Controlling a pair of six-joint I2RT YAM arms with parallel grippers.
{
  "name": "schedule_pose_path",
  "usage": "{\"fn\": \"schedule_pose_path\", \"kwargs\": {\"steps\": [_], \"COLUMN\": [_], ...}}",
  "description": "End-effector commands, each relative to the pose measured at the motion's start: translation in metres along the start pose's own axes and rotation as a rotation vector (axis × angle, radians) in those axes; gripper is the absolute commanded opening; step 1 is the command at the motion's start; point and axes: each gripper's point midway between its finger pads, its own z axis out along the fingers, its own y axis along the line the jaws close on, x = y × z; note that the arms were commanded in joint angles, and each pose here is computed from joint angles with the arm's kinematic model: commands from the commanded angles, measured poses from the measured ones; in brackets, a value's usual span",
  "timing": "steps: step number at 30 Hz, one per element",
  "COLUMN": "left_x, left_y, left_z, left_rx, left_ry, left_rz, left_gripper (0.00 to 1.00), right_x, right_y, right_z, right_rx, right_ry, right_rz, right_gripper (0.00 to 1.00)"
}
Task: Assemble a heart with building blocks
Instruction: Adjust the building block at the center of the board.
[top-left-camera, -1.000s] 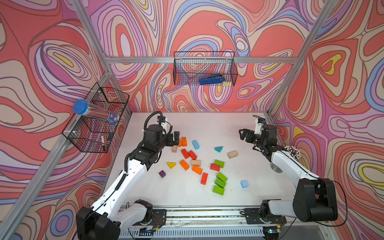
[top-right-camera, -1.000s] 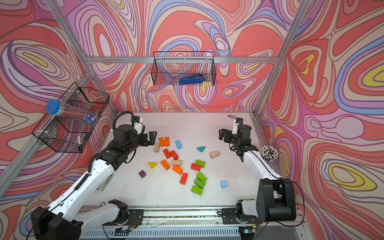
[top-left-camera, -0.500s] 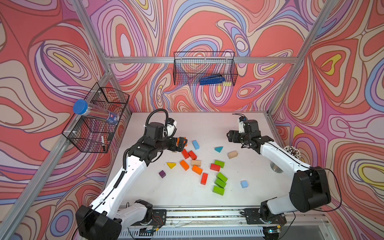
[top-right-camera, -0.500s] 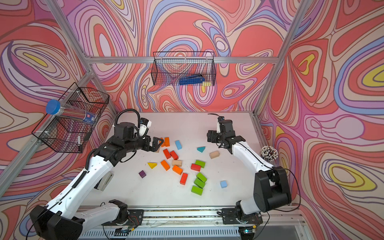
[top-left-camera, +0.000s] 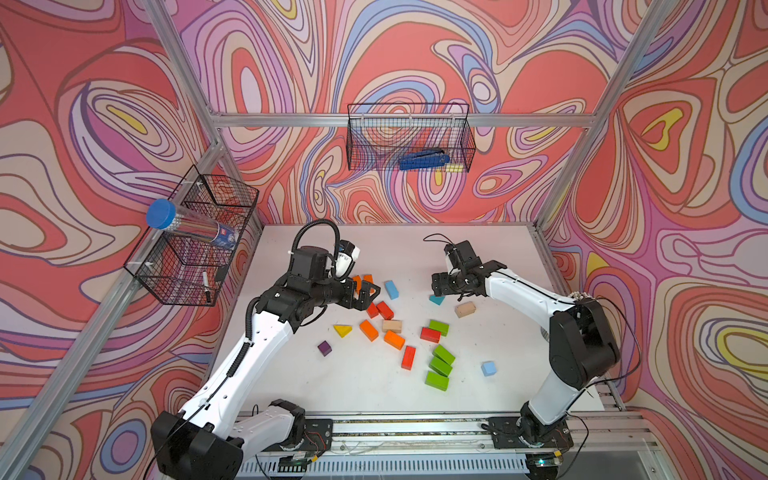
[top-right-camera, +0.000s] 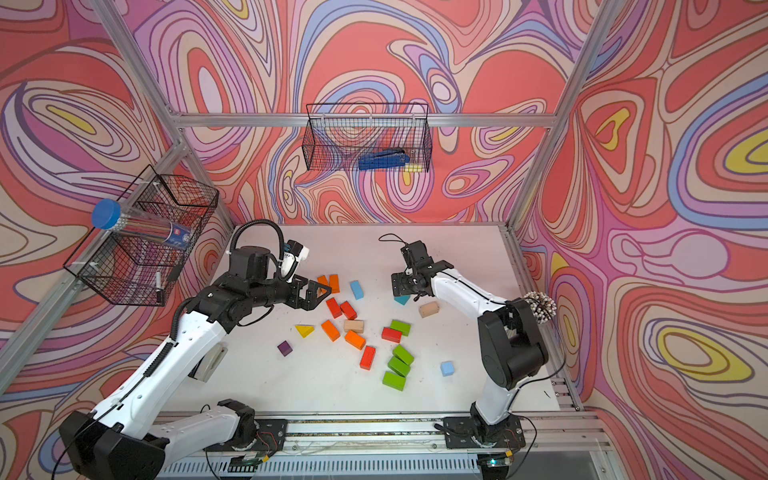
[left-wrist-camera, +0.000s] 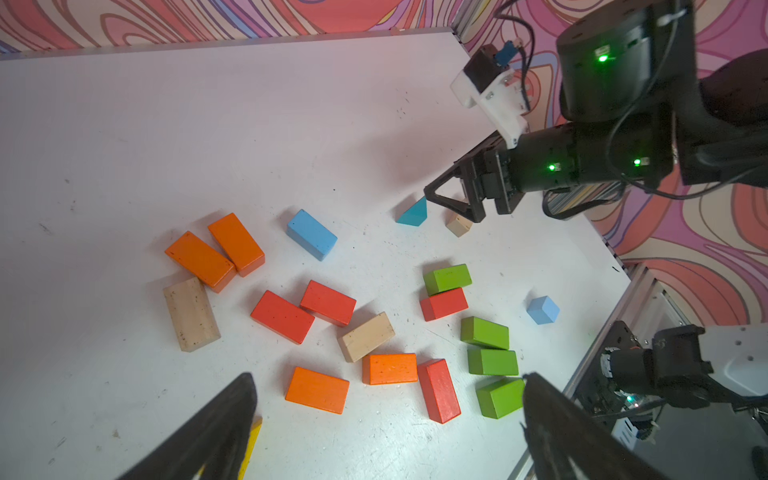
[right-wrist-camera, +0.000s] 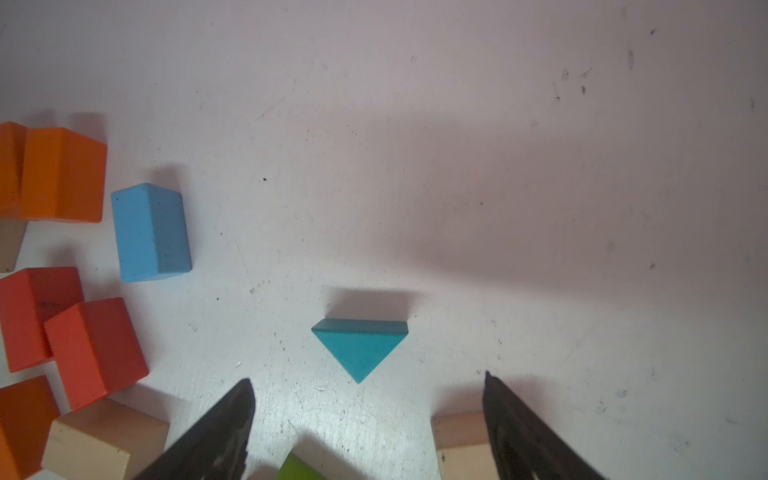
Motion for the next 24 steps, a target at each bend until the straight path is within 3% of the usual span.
{"fn": "schedule_pose_path", "kwargs": {"steps": [1,24], "left_x": [0.006,0.007], "left_y": [-0.009,-0.008], "left_z": [0.001,0.000], "left_rx": [0.054,0.047], "left_ry": [0.049,0.038], "left_rz": [0.002,0.000], "left_gripper": [1.00,1.00], "right_x": [0.003,0.015], "right_y": [-0.003,0.009], "right_z": [0.005,0.050], "right_rx": [0.044,0.082], "right_ry": [0.033,0.145], "right_rz": [0.007,-0.048], "right_gripper": [0.88,0.82]}}
